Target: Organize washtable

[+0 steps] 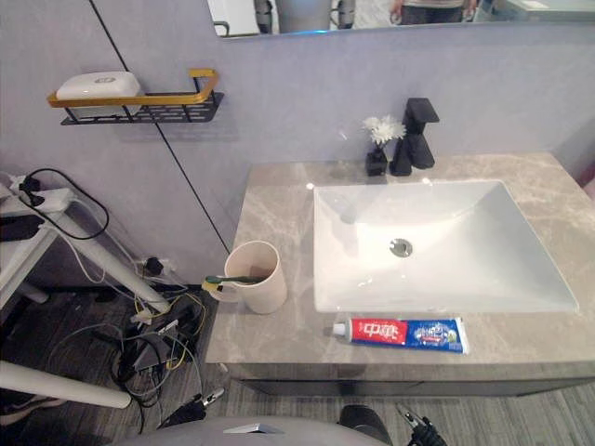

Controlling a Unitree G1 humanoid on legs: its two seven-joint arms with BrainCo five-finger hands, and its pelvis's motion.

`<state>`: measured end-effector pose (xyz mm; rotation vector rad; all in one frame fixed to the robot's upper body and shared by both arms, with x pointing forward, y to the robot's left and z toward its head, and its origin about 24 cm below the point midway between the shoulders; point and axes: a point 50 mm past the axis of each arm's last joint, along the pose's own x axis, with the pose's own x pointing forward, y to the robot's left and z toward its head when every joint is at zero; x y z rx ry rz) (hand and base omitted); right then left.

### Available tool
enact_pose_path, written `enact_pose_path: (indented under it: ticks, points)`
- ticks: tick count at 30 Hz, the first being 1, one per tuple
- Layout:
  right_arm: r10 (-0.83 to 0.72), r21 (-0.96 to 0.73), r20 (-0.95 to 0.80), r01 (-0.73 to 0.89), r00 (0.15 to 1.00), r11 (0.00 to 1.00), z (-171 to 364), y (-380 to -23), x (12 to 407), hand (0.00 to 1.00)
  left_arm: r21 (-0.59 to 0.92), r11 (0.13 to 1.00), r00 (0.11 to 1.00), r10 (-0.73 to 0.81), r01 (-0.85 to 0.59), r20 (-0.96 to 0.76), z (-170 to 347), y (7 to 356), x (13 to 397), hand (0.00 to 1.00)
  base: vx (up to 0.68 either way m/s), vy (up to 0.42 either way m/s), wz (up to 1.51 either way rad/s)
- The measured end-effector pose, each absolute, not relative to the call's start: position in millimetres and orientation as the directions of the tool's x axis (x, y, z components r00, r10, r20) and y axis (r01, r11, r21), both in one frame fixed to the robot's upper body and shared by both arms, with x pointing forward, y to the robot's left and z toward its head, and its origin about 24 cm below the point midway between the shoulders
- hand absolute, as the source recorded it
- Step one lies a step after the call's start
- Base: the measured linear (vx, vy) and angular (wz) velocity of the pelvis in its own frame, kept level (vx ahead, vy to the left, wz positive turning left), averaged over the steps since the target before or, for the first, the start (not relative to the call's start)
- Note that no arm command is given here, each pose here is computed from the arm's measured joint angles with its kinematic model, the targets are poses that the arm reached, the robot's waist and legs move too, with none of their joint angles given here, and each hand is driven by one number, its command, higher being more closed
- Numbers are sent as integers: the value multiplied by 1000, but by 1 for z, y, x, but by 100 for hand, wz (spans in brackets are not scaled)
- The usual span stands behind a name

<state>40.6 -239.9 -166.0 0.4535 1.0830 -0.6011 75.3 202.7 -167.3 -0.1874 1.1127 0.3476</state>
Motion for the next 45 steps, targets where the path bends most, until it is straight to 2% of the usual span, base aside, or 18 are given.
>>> enact_pose_path:
  ticks: [10,16,24,30,33,38,45]
  points:
    - [-188,67,-919,607,346,792,-168,-228,47,0,17,975,454,118,-219,-883,-164,194,98,0,-48,229,20]
    - [-181,62,-928,611,327,789,-170,-225,38,0,47,989,449,104,-138,-887,-164,195,98,0,-22,104,-22]
    - [-171,70,-930,612,326,787,-170,-221,37,0,45,993,476,92,-109,-875,-161,192,110,0,-34,19,-30]
    - [-192,58,-939,679,286,732,-172,-220,19,0,34,984,477,115,-175,-871,-161,196,106,0,67,65,8]
    - [-180,64,-939,662,295,747,-172,-218,21,0,52,983,467,131,-178,-874,-161,202,101,0,105,-146,-18]
    - [-188,35,-944,648,272,760,-172,-221,15,0,27,983,442,106,-181,-891,-165,190,95,0,-5,-196,11]
    - [-180,32,-941,604,287,796,-171,-222,22,0,26,977,443,118,-210,-889,-165,191,95,0,-95,-6,3]
